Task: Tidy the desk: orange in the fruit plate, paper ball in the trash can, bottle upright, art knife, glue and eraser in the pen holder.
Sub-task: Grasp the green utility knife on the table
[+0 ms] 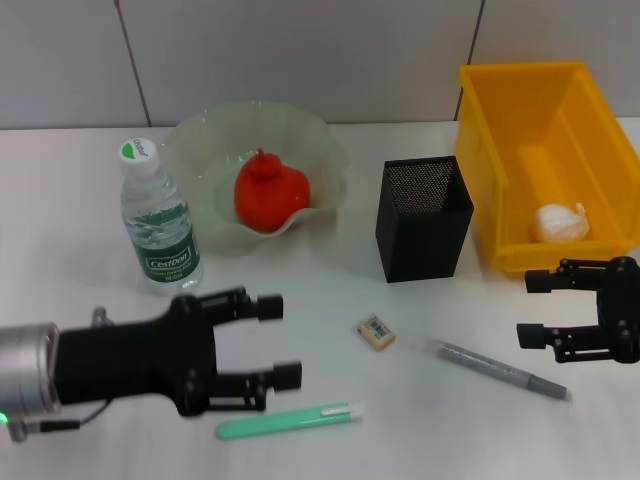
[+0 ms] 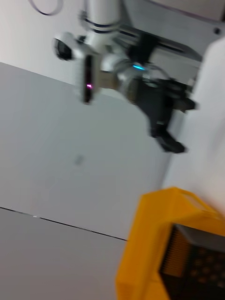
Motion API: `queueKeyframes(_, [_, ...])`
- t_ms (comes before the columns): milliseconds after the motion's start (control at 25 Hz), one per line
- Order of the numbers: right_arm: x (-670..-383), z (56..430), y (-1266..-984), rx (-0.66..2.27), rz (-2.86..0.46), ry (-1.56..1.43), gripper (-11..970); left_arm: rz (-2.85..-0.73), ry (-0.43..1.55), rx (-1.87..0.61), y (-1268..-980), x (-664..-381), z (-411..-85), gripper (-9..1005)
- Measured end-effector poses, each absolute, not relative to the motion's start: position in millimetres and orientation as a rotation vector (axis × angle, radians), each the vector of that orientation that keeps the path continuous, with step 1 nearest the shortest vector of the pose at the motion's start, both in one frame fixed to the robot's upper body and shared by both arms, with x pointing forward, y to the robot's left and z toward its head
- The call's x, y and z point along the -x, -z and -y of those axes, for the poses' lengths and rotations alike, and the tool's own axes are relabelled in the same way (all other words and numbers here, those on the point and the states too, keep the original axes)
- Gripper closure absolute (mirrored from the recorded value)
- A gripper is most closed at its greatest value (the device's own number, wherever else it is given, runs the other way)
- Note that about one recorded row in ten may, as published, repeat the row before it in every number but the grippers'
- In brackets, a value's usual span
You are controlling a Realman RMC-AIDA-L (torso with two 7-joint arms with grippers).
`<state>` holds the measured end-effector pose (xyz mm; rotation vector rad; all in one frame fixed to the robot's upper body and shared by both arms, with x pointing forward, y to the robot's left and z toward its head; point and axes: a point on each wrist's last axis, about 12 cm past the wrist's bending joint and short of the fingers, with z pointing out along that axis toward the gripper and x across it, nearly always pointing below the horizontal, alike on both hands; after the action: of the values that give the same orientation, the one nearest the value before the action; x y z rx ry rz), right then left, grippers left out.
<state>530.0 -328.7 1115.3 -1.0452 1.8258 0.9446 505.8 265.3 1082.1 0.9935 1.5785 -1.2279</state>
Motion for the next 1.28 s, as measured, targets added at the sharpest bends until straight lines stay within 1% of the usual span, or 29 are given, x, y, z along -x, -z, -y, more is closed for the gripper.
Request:
queueKeyframes(200, [-532,329,-1114,1.027,-1.846,-0.939,174,-1.613,1.106,-1.048,-1059,-493,-266,151])
queueKeyframes(440, [-532,329,-1110,1.014,-1.874,-0.942,174,-1.606,1.085,-1.061,-1057,-492,-266,154])
queueKeyframes(520, [-532,328,-1108,1.008,-1.883,-0.941,174,-1.586,1.071,-1.103,-1066,-501,-264,155])
queueKeyframes(640, [-531,328,-1105,1.001,-1.891,-0.948,174,-1.602,1.027,-1.231,-1092,-526,-258,156])
queueKeyframes(680, [-531,327,-1105,0.999,-1.892,-0.952,174,-1.602,1.027,-1.231,-1092,-526,-258,156])
queueKeyframes(760, [-531,327,-1104,0.995,-1.894,-0.957,174,-1.623,0.992,-1.291,-1105,-539,-255,157])
queueKeyframes(800, [-531,326,-1103,0.988,-1.901,-0.964,174,-1.649,0.945,-1.362,-1121,-551,-251,158])
queueKeyframes(840, [-531,326,-1103,0.983,-1.905,-0.966,174,-1.649,0.945,-1.362,-1121,-551,-251,158])
queueKeyframes(960, [-532,326,-1103,0.972,-1.913,-0.969,174,-1.689,0.875,-1.467,-1142,-563,-244,160])
queueKeyframes(1040, [-532,327,-1103,0.964,-1.922,-0.967,174,-1.713,0.842,-1.515,-1151,-567,-239,160])
queueKeyframes(1160, [-531,327,-1102,0.956,-1.93,-0.971,174,-1.762,0.772,-1.621,-1165,-570,-227,162])
queueKeyframes(1200, [-531,326,-1100,0.952,-1.932,-0.981,174,-1.783,0.726,-1.689,-1171,-570,-218,162])
queueKeyframes(1280, [-530,325,-1099,0.953,-1.934,-0.986,174,-1.791,0.705,-1.726,-1173,-570,-213,163])
